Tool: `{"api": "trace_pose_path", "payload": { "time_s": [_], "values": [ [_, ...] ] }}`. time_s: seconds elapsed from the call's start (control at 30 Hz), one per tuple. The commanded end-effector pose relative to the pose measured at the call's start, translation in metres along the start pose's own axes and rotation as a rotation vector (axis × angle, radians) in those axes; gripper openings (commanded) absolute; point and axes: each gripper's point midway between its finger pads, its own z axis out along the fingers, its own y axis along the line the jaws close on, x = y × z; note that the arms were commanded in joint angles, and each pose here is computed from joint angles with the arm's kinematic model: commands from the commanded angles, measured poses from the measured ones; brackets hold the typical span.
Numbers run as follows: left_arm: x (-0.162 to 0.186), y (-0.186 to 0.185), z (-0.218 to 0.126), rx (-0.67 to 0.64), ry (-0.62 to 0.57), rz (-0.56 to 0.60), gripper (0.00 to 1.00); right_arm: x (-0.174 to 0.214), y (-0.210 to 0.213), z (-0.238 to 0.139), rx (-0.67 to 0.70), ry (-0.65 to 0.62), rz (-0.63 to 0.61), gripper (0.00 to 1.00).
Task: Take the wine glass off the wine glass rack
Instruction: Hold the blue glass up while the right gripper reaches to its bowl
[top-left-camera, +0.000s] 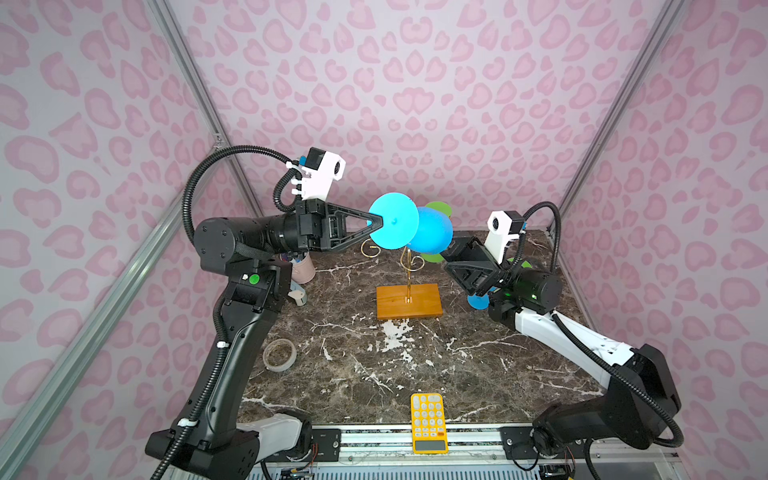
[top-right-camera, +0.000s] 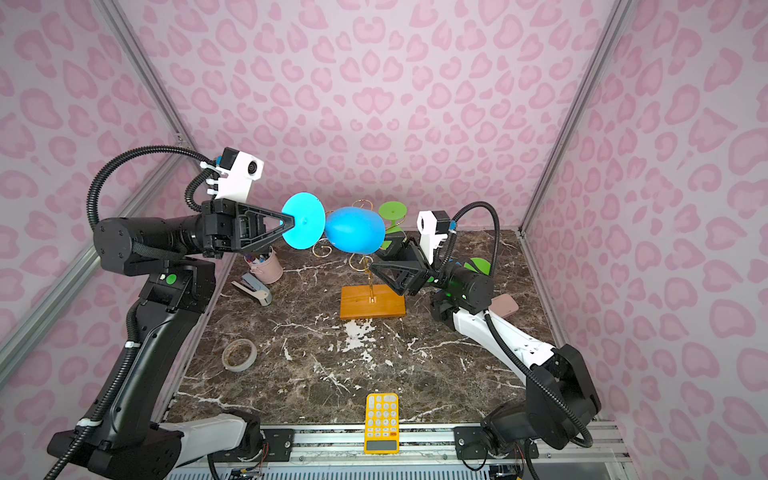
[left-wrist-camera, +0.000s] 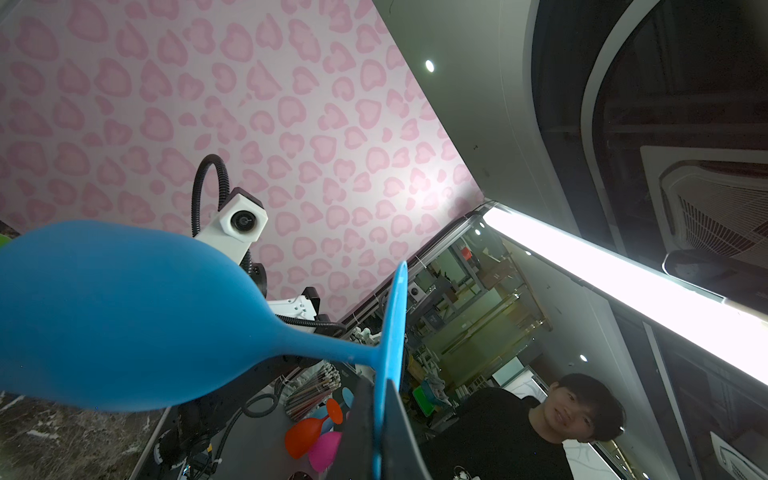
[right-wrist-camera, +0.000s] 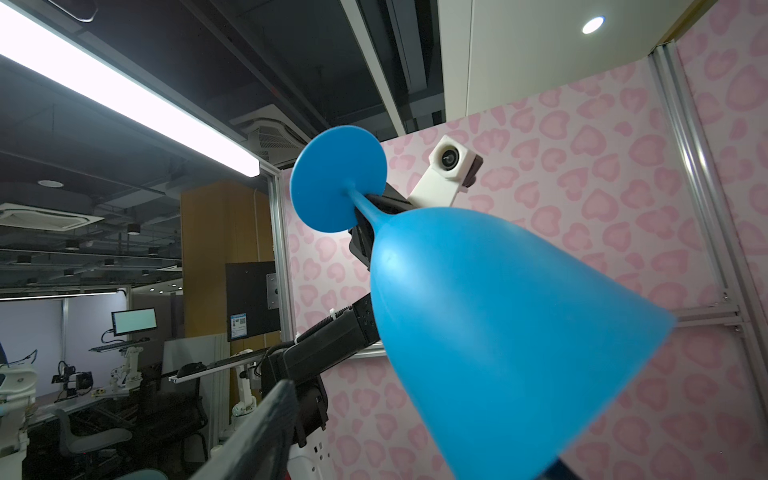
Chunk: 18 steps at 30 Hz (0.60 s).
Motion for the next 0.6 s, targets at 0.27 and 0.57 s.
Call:
{"api": "trace_pose_path", "payload": {
  "time_s": [0.27, 0.57],
  "values": [
    [-0.011, -0.001, 0.001, 0.029, -0.033, -0.002, 0.04, -0.004, 0.01, 0.008, -0.047, -0.013, -0.063, 0.65],
    [-0.013, 0.011, 0.001, 0.02, -0.041, -0.036, 0.04, -0.011, 0.001, 0.006, -0.01, -0.065, -0.054, 0.48]
  ]
}}
